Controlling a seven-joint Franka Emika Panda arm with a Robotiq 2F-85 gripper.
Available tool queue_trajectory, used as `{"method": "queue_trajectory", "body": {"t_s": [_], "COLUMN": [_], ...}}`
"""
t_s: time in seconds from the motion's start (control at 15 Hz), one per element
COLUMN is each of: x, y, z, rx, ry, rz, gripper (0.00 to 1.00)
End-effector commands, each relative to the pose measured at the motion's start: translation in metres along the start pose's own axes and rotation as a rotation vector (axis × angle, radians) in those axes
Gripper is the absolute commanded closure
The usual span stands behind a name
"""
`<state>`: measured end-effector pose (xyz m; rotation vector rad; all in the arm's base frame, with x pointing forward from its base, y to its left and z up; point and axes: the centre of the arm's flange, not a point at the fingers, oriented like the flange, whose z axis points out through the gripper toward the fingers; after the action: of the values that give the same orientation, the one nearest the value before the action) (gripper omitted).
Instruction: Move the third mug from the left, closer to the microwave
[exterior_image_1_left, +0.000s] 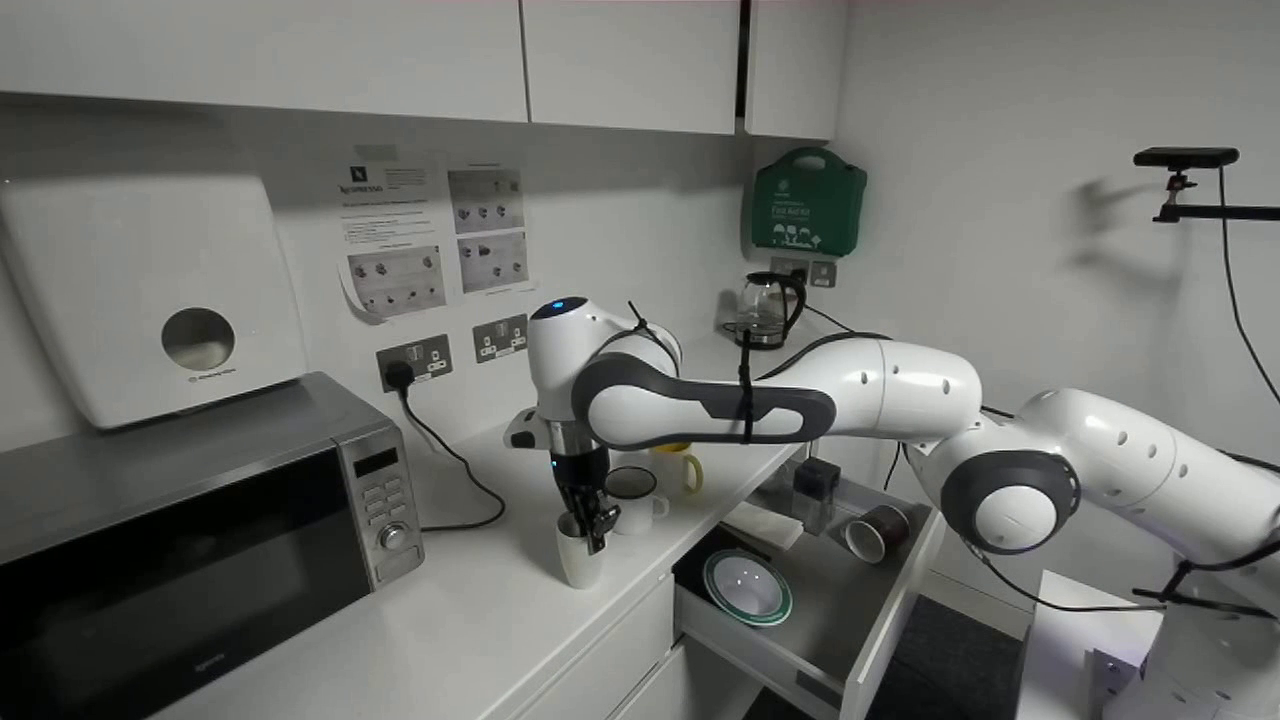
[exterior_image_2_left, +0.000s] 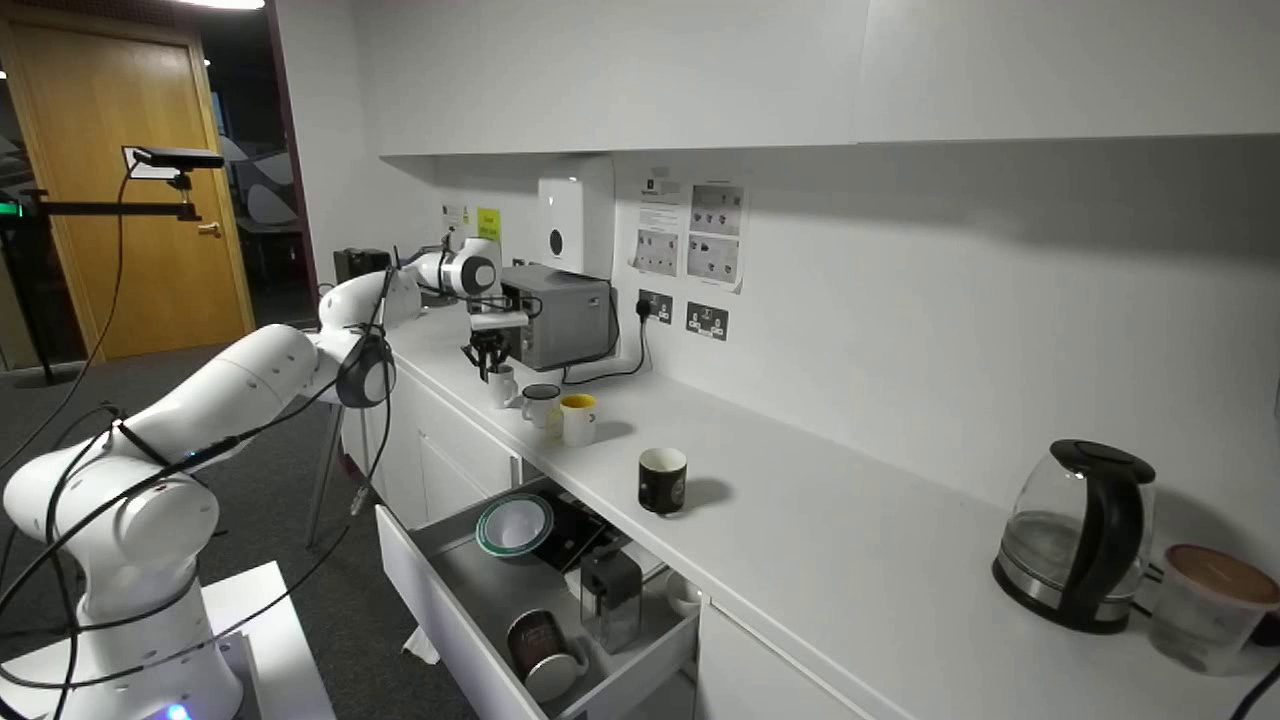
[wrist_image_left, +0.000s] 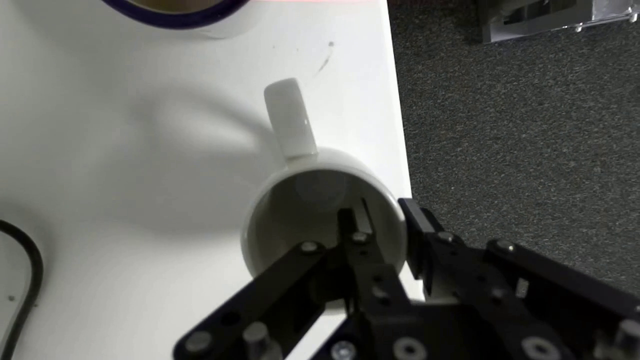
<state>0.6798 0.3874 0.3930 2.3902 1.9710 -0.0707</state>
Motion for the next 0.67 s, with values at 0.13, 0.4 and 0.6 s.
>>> {"method": "queue_trajectory", "body": {"t_s": [0.13, 0.4, 0.6], "x": [0.038, 0.033, 0.023], "y": [0.055, 0.055, 0.055], "z": [-0.036, -0.043, -0.057], "rx": [0.025, 0.019, 0.003], "ry": [0.014, 0.018, 0.029], "rz": [-0.017, -0.007, 0.006], "gripper": [0.3, 0.02, 0.0]}}
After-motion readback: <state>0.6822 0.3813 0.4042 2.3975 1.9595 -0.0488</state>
